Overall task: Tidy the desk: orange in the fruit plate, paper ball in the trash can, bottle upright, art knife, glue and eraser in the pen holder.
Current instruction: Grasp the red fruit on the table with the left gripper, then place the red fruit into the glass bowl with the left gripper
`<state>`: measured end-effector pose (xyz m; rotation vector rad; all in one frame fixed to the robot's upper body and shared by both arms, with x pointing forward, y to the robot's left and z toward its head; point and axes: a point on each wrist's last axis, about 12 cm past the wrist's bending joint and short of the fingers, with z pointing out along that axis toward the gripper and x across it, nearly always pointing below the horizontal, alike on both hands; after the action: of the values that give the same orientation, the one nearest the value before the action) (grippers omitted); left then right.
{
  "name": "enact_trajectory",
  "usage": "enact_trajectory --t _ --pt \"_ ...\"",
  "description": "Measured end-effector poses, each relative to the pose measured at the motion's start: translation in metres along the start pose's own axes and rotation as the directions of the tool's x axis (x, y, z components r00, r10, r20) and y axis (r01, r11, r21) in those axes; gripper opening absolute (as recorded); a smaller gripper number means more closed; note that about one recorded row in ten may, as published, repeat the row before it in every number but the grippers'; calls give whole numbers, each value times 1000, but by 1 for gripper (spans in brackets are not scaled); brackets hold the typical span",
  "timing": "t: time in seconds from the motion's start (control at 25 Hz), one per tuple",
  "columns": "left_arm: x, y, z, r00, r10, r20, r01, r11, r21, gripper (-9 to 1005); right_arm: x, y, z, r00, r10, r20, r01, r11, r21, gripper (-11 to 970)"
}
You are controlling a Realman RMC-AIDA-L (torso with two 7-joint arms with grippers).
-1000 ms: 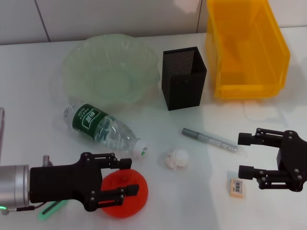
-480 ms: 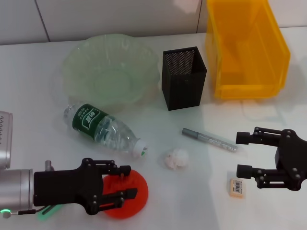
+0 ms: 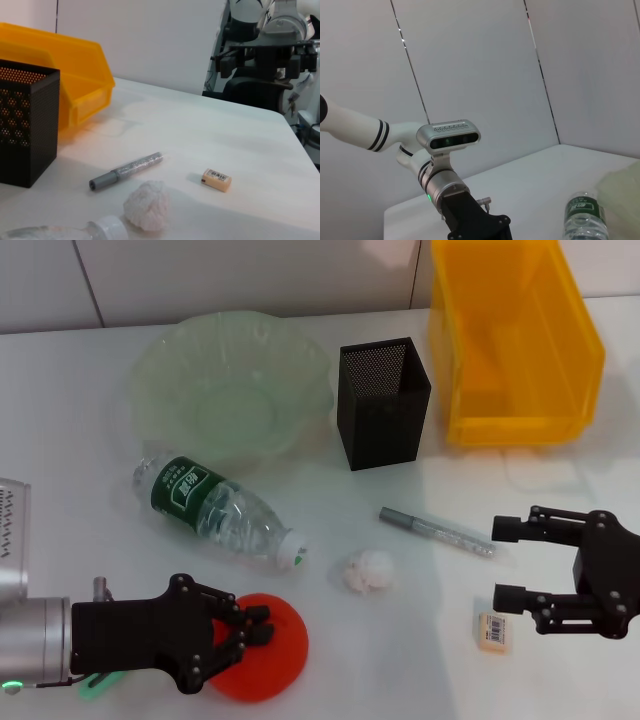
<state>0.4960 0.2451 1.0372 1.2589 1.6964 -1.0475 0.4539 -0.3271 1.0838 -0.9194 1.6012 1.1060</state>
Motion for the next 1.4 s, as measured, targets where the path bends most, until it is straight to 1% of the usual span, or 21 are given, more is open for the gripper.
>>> enact_trajectory --t 0.16,0.36,0.48,0.56,0.76,0.92,0.96,1.04,1.2,1.24,1.28,1.4 --pt "0 -1 0 1000 -2 4 2 1000 1 205 1 1 0 1000 3 0 -3 1000 2 776" --pt "0 -1 -1 1000 -9 10 8 1000 8 105 1 1 0 1000 4 1 -4 1000 2 776" --pt "-2 -2 -4 1000 -13 24 12 1000 18 66 2 1 -1 1000 5 1 -5 1000 3 776" --pt "-4 -4 -10 999 -4 42 3 1000 26 64 2 2 -1 1000 6 1 -6 1000 3 776" --pt "-8 -6 -16 998 8 67 -10 999 38 61 2 2 -1 1000 6 1 -6 1000 3 776" --pt "-15 -5 -21 996 -7 92 3 999 39 61 2 1 -1 1000 5 1 -5 1000 3 776" --pt "-20 -3 -23 995 -17 102 13 999 45 61 2 1 -1 1000 6 1 -6 1000 3 776" --pt "-20 -3 -23 995 -17 102 13 999 45 61 2 1 -1 1000 6 1 -6 1000 3 776" --pt "-37 2 -34 991 -3 136 -3 999 40 62 2 1 -1 1000 6 1 -6 1000 3 776" --pt "-37 2 -34 991 -3 136 -3 999 40 62 2 1 -1 1000 6 1 -6 1000 3 776" --pt "-47 6 -39 988 12 154 -16 1000 25 62 2 1 -1 1000 6 1 -6 1000 3 776" --pt "-60 13 -45 984 42 175 -41 999 -10 62 2 1 -1 1000 6 1 -6 1000 3 776"
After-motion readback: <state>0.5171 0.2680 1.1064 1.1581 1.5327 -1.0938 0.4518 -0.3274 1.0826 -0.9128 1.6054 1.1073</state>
